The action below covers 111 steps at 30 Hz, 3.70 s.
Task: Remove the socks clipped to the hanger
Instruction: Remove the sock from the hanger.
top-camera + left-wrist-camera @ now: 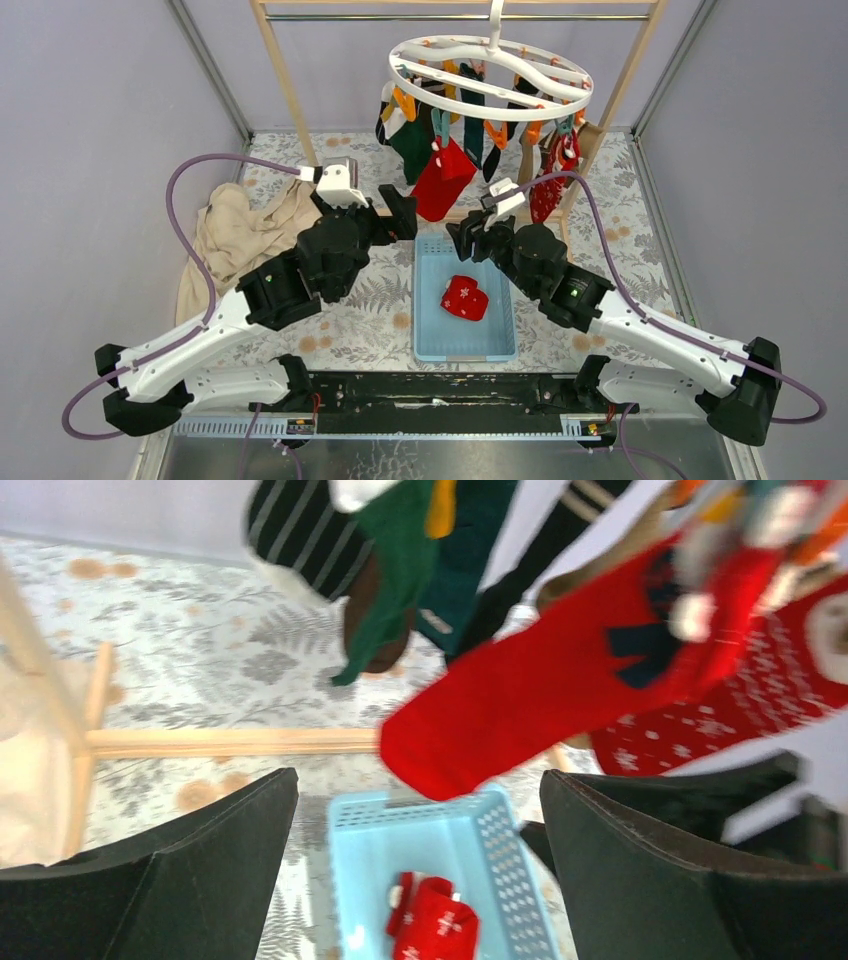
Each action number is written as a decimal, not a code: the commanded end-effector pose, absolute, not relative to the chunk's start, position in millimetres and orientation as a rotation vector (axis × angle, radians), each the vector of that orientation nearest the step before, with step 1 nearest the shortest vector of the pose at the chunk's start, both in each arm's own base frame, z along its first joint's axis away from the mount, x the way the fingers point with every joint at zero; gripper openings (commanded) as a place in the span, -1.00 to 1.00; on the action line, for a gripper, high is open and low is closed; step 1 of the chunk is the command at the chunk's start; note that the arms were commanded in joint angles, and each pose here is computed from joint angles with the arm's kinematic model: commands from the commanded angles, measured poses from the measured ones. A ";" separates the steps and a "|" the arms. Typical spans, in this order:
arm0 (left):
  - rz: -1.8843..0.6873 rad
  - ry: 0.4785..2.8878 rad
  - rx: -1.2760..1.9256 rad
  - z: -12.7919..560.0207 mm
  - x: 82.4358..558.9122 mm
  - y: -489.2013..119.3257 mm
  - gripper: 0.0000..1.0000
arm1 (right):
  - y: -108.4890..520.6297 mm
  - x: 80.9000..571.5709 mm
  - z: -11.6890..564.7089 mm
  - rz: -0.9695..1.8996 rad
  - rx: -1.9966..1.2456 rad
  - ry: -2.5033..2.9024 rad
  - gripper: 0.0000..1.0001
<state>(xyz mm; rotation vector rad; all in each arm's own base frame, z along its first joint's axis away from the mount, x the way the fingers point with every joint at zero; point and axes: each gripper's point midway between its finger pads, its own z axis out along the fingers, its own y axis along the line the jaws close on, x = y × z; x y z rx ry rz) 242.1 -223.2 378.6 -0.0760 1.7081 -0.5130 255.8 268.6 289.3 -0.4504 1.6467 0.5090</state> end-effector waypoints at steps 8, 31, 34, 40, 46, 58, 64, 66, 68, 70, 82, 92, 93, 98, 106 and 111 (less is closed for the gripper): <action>-0.478 1.681 -0.211 369.7 270.8 -196.2 0.97 | 277.6 273.9 326.0 0.592 -0.358 1.427 0.19; -0.452 1.710 -0.171 370.9 278.3 -192.5 0.96 | 313.9 302.9 328.8 0.941 -0.399 1.338 -0.10; -0.467 1.710 -0.162 373.8 279.6 -196.9 0.95 | 314.4 301.6 333.2 0.947 -0.404 1.347 -0.43; -0.537 1.716 -0.093 397.8 283.4 -221.4 0.89 | 304.9 296.5 343.1 0.911 -0.411 1.370 -1.00; -0.628 1.697 -0.022 437.2 284.4 -254.0 0.84 | 299.2 295.6 337.5 0.871 -0.425 1.407 -1.00; -0.613 1.621 0.012 479.2 286.2 -288.5 0.85 | 292.3 290.5 317.9 0.857 -0.416 1.485 -1.00; -0.600 1.591 0.017 488.2 287.2 -303.3 0.84 | 289.9 289.4 316.4 0.850 -0.414 1.498 -1.00; -0.590 1.575 0.014 490.8 288.7 -304.2 0.83 | 290.1 288.9 315.7 0.852 -0.415 1.501 -1.00; -0.580 1.559 0.006 494.5 290.4 -302.6 0.82 | 290.4 288.7 314.6 0.853 -0.417 1.505 -1.00; -0.567 1.546 0.004 497.3 292.0 -301.1 0.82 | 290.5 288.3 313.9 0.856 -0.417 1.508 -1.00; -0.541 1.464 0.011 511.2 298.5 -302.5 0.77 | 291.8 287.4 308.5 0.864 -0.418 1.522 -1.00; -0.542 1.448 0.013 515.3 304.3 -302.6 0.35 | 290.4 284.1 305.6 0.873 -0.419 1.529 -1.00; -0.539 1.452 0.012 514.0 305.4 -302.5 0.34 | 290.4 283.9 305.4 0.874 -0.419 1.530 -1.00; -0.534 1.467 0.008 510.6 310.0 -303.8 0.37 | 289.3 283.1 304.8 0.871 -0.419 1.532 -1.00; -0.526 1.472 0.001 511.0 315.5 -303.4 -0.06 | 288.5 281.8 301.6 0.870 -0.422 1.537 -1.00; -0.536 1.471 0.004 513.6 317.0 -303.2 -0.50 | 287.5 279.4 297.0 0.873 -0.426 1.546 -1.00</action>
